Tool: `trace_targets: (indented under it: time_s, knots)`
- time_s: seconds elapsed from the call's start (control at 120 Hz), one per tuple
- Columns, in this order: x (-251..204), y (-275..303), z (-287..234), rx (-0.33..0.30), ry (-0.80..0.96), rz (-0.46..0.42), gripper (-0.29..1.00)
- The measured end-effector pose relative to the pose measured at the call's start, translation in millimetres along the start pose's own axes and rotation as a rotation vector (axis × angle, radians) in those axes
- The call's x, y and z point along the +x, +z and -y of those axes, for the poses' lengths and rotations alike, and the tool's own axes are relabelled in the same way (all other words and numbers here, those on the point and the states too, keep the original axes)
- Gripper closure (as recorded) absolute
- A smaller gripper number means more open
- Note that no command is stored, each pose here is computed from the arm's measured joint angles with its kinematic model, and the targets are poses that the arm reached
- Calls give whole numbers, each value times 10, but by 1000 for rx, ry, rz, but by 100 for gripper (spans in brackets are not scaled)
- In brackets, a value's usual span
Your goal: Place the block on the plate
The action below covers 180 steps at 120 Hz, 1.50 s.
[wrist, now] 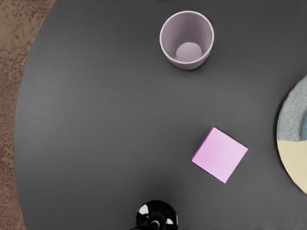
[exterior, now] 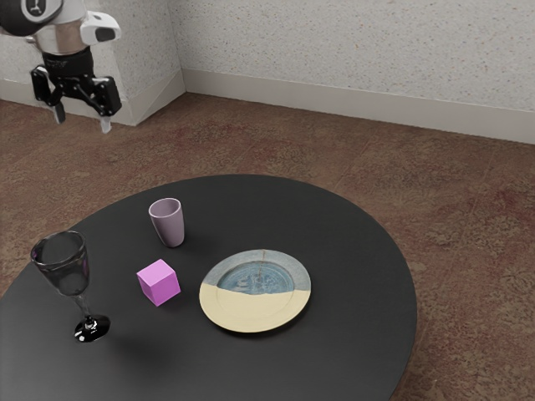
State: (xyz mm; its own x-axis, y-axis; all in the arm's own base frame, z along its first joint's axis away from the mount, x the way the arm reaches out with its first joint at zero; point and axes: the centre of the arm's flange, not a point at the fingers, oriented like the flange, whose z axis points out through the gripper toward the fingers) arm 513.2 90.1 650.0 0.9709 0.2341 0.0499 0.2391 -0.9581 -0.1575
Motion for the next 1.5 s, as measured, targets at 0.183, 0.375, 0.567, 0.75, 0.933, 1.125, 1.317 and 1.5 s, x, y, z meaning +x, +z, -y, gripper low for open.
trace_targets:
  time_s: [0.183,0.375,0.567,0.75,0.933,1.125,1.317,1.5]
  knots:
    - [31,199,-32,14,-27,36,0]
    - [-18,1050,-256,42,-7,177,0]
    - [-75,1906,-525,30,43,232,0]
    - [-228,2480,-675,-38,67,235,0]
    - [-316,2707,-726,-63,82,220,0]
    - [-279,2773,-738,-66,99,194,0]
    - [-3,3049,-573,-53,92,179,0]
    - [73,3175,-669,-55,169,150,0]
